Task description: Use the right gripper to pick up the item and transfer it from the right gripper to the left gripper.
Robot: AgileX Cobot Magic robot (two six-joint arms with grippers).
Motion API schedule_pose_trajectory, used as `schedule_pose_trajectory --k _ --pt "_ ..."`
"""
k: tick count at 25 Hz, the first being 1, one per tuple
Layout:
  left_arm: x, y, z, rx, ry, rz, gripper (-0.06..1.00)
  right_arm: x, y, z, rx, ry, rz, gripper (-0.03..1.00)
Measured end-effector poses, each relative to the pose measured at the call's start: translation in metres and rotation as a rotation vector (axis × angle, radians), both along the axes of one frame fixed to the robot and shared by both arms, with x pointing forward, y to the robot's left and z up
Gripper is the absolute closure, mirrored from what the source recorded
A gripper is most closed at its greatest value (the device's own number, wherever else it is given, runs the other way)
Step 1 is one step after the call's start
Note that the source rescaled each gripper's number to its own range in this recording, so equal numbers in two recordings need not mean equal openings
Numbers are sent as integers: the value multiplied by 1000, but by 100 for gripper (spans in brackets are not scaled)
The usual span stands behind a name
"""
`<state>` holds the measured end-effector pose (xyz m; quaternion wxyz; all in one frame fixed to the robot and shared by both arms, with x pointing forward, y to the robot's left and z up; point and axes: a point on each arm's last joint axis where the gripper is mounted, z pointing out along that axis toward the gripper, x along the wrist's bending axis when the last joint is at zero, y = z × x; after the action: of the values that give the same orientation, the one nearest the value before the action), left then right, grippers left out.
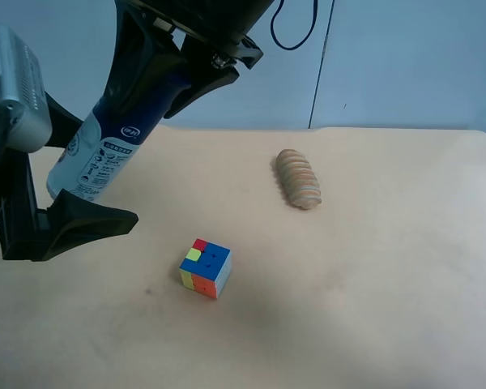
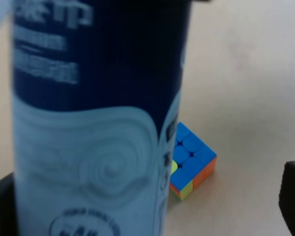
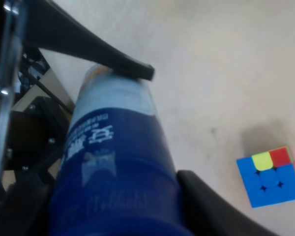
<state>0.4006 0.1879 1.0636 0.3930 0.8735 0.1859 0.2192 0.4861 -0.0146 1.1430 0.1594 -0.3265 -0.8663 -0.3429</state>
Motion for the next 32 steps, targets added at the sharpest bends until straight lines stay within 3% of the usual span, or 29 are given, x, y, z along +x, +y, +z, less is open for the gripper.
schedule_pose_trajectory --k 8,12,15,18,28,29,32 --pt "7 -2 -5 8 -1 18 -6 1 1 0 9 0 -5 97" --pt "8 -2 -4 5 -11 26 5 1 1 0 9 -1 -5 97" --pt "9 -2 -4 4 -14 28 39 0 1 0 9 2 -4 97" --pt "9 -2 -3 -1 -16 32 91 0 1 0 12 8 -1 97" --pt "9 -2 -3 1 -22 27 91 0 1 0 7 16 -14 97" --pt "9 -2 -3 -1 -21 28 91 0 1 0 5 18 -17 90" --pt "8 -2 -5 10 -9 15 91 2 1 1 7 2 -30 26"
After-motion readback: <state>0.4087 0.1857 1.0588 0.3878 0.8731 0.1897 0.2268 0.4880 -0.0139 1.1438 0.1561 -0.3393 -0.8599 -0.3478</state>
